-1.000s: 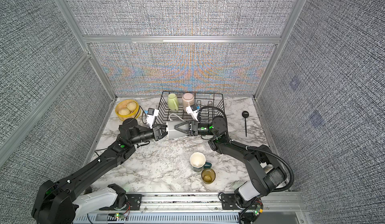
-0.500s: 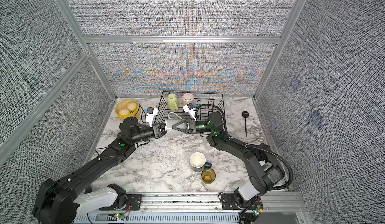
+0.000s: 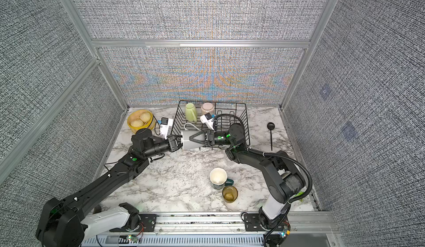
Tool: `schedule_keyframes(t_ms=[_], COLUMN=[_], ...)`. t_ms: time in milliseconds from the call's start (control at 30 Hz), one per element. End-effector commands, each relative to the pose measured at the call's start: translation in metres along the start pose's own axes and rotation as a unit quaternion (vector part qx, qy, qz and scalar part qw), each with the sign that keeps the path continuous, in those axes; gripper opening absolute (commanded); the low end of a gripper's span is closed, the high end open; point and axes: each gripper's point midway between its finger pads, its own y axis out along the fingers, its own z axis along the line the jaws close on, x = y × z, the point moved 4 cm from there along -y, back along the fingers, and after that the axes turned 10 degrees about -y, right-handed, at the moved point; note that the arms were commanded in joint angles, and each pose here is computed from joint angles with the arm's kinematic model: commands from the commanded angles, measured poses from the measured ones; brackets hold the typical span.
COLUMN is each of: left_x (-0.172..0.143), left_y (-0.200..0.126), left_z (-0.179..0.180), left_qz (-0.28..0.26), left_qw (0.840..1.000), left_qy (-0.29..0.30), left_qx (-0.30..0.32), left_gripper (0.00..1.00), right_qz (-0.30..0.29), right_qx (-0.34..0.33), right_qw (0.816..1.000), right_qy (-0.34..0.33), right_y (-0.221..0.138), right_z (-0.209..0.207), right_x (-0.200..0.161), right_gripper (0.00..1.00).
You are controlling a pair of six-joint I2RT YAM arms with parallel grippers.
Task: Load cups into a dish rack
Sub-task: Place the cup upside down at the dish rack.
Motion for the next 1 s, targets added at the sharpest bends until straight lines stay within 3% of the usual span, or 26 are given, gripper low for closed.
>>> schedule_keyframes(t_ms=[0,167,467,967], left_x=[-0.005,-0.002,-0.001,0.001], left_y=[0.004,0.007,0.006,-0.002], left_z=[-0.021,-0.015,0.001,0.022], left_qz=[0.032,0.029,0.017,-0.005], left_qw=[0.998,0.999,0.999,0.994], left_qy=[0.029,0.028,0.034,0.047], left_qx=[-0.049,-0.033,0.025,0.1], left_gripper=[0.0,0.0,0.04,0.28], right_qz=[0.016,0.012,-0.011,-0.048], right_qx=[0.022,0.039,0.019,-0.071], right_qw=[1.0,0.999,0.999,0.993], right_qy=[0.012,0.017,0.024,0.083], right_y=[0.018,0.02,0.01,-0.016], right_z=[0.005,0.004,-0.007,-0.061], right_x=[-0.007,-0.003,0.0,0.008], right_gripper=[0.89,0.78,0.72,0.63])
